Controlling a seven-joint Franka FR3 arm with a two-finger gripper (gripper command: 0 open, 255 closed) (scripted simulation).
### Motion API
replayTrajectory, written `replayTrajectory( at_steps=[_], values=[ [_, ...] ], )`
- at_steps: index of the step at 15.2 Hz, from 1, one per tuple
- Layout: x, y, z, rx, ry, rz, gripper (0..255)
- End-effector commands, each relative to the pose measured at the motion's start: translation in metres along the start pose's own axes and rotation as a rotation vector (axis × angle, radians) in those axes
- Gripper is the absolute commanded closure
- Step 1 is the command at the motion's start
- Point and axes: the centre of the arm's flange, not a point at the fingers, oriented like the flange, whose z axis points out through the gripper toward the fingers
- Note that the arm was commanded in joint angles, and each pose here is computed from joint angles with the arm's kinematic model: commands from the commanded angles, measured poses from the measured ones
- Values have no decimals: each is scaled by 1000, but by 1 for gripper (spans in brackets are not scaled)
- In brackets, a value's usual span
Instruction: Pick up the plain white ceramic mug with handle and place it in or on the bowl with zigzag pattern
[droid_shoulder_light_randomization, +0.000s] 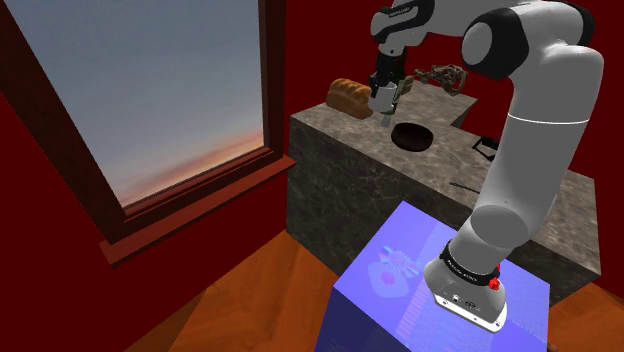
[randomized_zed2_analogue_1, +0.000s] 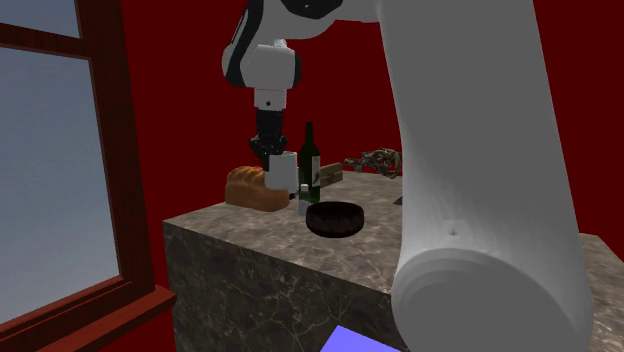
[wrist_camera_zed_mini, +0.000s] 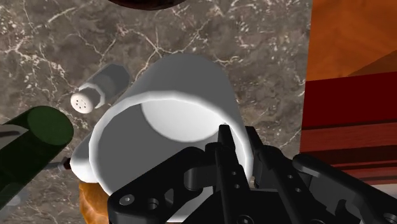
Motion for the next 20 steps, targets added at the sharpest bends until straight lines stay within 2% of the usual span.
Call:
replayTrajectory(
  at_steps=[1,3,16,20],
  values=[
    [2,1,-12,0,0,0,255],
    [3,1,-21,0,0,0,255],
    [-149,71,-58,0,0,0,255],
    [-157,74,-44,0,0,0,255]
  ],
)
